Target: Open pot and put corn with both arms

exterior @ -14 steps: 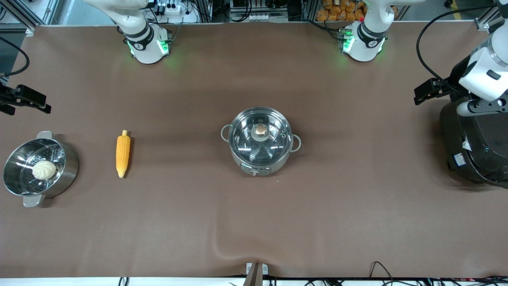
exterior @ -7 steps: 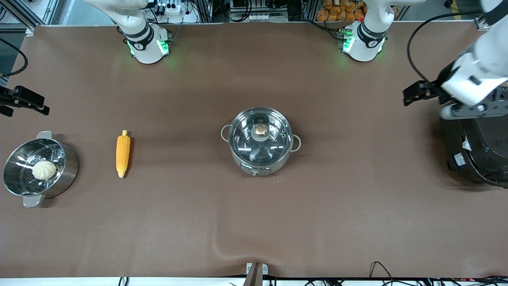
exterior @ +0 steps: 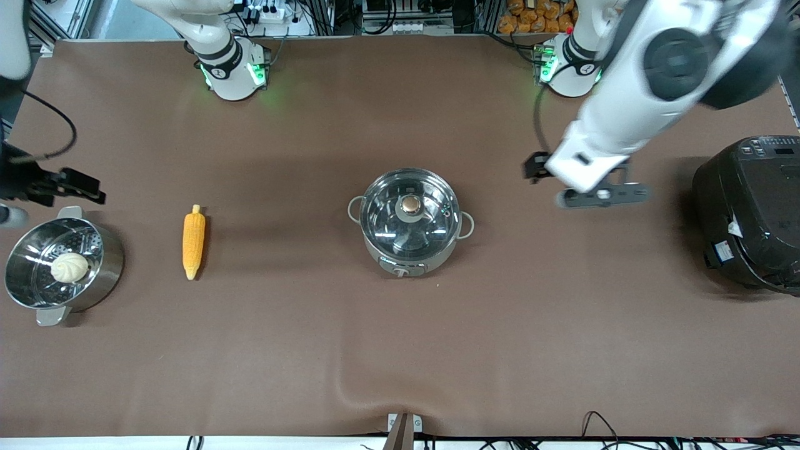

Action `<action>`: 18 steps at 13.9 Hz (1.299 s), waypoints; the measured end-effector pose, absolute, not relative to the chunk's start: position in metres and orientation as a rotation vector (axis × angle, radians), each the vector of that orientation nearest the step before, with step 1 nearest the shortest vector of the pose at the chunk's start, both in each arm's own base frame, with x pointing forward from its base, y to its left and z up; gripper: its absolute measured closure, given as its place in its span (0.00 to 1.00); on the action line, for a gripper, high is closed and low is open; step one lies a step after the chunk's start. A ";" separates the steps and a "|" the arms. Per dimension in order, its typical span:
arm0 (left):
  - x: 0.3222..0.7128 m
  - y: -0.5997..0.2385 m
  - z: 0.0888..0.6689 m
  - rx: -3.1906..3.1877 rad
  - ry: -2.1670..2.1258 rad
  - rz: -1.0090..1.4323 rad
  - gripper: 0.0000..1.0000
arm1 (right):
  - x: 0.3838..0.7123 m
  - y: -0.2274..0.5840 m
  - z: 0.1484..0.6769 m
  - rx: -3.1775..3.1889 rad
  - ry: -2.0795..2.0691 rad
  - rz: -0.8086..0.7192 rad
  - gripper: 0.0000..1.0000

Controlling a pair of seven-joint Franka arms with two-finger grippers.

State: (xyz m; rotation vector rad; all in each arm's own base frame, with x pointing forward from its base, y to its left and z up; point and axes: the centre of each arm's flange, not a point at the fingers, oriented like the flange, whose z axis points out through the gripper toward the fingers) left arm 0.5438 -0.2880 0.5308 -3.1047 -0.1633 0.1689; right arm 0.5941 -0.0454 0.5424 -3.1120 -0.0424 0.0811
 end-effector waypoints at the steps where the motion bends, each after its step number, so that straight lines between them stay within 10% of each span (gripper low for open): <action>1: 0.540 -0.310 0.522 -3.108 -0.199 0.151 0.00 | 0.597 -0.044 0.526 -3.113 -0.044 0.064 0.00; 18: 0.509 -0.502 0.368 -3.140 -0.486 0.071 0.02 | 0.553 -0.040 0.180 -3.131 -0.022 -0.069 0.00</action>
